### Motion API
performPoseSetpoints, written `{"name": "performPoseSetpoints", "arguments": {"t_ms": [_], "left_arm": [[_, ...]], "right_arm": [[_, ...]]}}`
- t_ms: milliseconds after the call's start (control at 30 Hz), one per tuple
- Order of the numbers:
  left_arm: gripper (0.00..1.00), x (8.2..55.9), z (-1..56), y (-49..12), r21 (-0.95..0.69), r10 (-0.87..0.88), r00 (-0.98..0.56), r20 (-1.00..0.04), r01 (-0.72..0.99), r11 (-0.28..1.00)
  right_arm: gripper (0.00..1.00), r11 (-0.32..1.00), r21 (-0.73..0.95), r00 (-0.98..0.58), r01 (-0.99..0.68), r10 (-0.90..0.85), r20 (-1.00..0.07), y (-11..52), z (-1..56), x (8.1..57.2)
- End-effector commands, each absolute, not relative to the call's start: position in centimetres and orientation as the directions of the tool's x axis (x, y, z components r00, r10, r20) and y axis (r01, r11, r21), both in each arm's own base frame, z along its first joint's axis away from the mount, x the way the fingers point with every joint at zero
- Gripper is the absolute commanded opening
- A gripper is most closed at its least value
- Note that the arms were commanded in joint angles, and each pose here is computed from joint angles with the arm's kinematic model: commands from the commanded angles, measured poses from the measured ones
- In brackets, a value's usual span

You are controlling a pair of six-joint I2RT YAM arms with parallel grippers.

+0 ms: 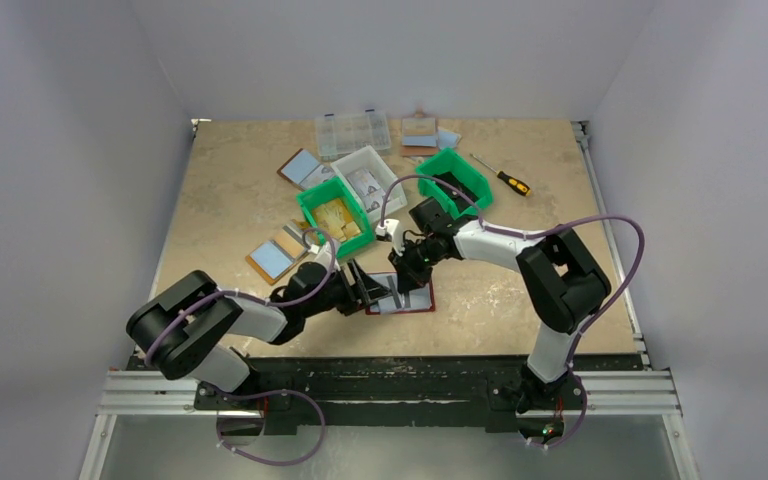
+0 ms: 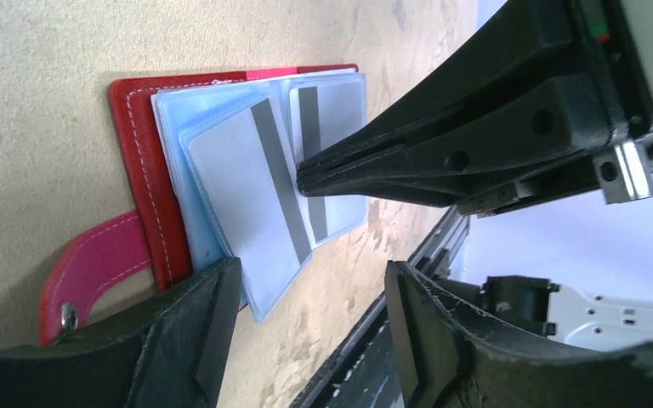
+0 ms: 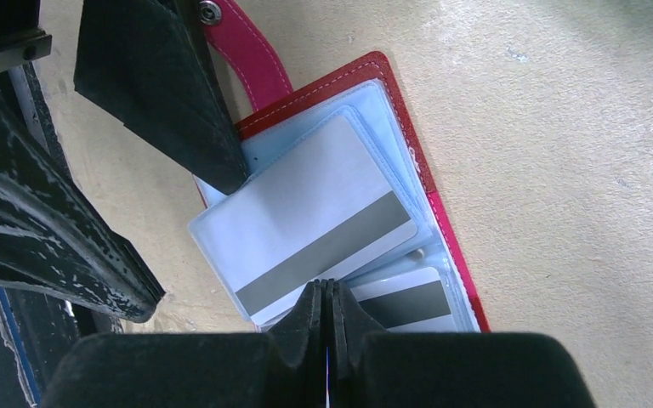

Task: Take the credit cards out of the card holder
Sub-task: Pick up the card holder from the center of the board.

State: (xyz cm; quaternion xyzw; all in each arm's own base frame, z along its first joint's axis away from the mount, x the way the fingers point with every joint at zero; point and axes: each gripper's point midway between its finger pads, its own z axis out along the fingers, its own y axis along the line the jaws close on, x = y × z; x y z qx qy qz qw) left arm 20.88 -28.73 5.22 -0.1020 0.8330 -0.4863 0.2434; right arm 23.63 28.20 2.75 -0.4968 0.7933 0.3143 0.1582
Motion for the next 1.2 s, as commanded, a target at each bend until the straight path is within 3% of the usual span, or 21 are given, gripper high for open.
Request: {"name": "performPoseSetpoints", "arguments": {"t_ms": [0,467,667,967,1167], "left_arm": [[0.67,23.0,10.3,-29.7,-0.944,-0.547,-0.794,-0.267,0.103,0.313],[0.67,22.9,11.3,-30.9,-0.991,-0.568,-0.813,-0.126,0.079,0.106],[0.67,23.2,9.1,-30.9,-0.976,-0.555,-0.817,-0.157,0.042,0.215],[0.58,25.1,5.7,-29.7,-0.832,-0.499,-0.81,-0.308,-0.025,0.554],[0.3,25.5,3.6,-30.7,-0.776,-0.409,-0.853,-0.325,-0.007,0.631]], "right_arm": [[0.0,0.276,0.363,-0.447,-0.89,-0.681,-0.579,29.2,3.4,23.5],[0.0,0.286,0.378,-0.466,-0.88,-0.667,-0.581,28.9,3.6,23.9],[0.0,0.293,0.391,-0.481,-0.873,-0.656,-0.582,28.6,3.8,24.2],[0.0,0.291,0.4,-0.486,-0.869,-0.65,-0.584,28.5,4.1,24.2],[0.0,0.286,0.407,-0.489,-0.868,-0.636,-0.597,28.1,5.0,24.6]]}}
